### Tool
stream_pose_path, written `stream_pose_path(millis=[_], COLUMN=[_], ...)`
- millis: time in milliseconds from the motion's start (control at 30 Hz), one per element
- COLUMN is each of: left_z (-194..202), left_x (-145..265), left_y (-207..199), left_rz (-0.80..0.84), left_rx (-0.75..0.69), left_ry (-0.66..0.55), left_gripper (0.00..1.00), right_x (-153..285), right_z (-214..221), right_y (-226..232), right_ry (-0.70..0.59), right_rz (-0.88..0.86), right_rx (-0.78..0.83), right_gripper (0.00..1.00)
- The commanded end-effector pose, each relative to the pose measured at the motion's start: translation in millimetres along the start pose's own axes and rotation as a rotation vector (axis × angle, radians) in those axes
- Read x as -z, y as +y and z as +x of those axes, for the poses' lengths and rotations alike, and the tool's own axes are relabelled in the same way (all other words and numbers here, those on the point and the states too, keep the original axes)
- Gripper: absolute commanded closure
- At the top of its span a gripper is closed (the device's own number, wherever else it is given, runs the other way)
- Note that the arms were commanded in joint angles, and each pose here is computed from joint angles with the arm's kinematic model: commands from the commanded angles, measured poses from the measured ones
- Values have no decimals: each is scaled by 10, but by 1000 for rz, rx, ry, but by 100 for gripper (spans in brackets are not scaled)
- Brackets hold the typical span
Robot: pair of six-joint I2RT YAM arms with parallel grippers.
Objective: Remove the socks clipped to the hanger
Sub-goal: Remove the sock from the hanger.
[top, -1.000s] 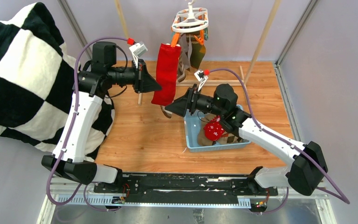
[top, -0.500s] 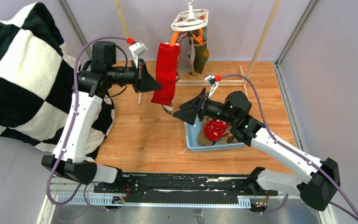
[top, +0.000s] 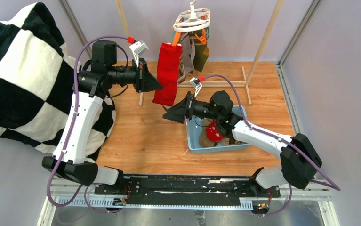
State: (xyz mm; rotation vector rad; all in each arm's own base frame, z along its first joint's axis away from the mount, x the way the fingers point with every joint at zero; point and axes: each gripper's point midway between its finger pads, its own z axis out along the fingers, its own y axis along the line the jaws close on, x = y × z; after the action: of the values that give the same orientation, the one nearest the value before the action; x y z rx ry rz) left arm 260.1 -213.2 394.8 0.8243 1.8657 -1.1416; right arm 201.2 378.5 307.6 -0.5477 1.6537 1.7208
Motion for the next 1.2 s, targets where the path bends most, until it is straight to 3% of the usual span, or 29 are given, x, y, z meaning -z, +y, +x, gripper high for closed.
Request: stream_pose_path(millis=[0,267,400,467,533,567,667,700,767,933,1167], left_z=[-50,-10,48,76,114,127,152,159,175,255,236], left_x=[11,41,29,28,27,30,54,68,100,117,-20], left_y=[-86,-122,-86,-50,10,16,67,79,89,56,0], left_rz=[19,16,7,-9,-38,-44,-88,-103,-128,-124,-14], left_rx=[2,-6,-2,-6,-5,-4,0,-4,-18,-11,94], left_ry=[-7,-8,2,6,11,13,13,12,8,14,27], left_gripper=[99,98,88,77,49,42,19,16,11,7,2], right_x=[-113,-90,-86,-101,-112,-114,-119,-116,-109,-65,-35], right_z=[-283,-587,-695,-694,-672,-669,-660,-667,-668,-679,-692], right_y=[275,311,413,415,394,390,376,368,364,367,482], right_ry=[-80,-205,-226,-220,-214,-215,-211,-209,-205,-207,-201], right_rz=[-97,-91,-104,-107,-108,-108,-108,-103,-97,-79,-111], right_rx=[105,182,187,165,142,133,116,112,110,120,127], right_gripper=[7,6,11,18,32,37,72,82,92,99,100])
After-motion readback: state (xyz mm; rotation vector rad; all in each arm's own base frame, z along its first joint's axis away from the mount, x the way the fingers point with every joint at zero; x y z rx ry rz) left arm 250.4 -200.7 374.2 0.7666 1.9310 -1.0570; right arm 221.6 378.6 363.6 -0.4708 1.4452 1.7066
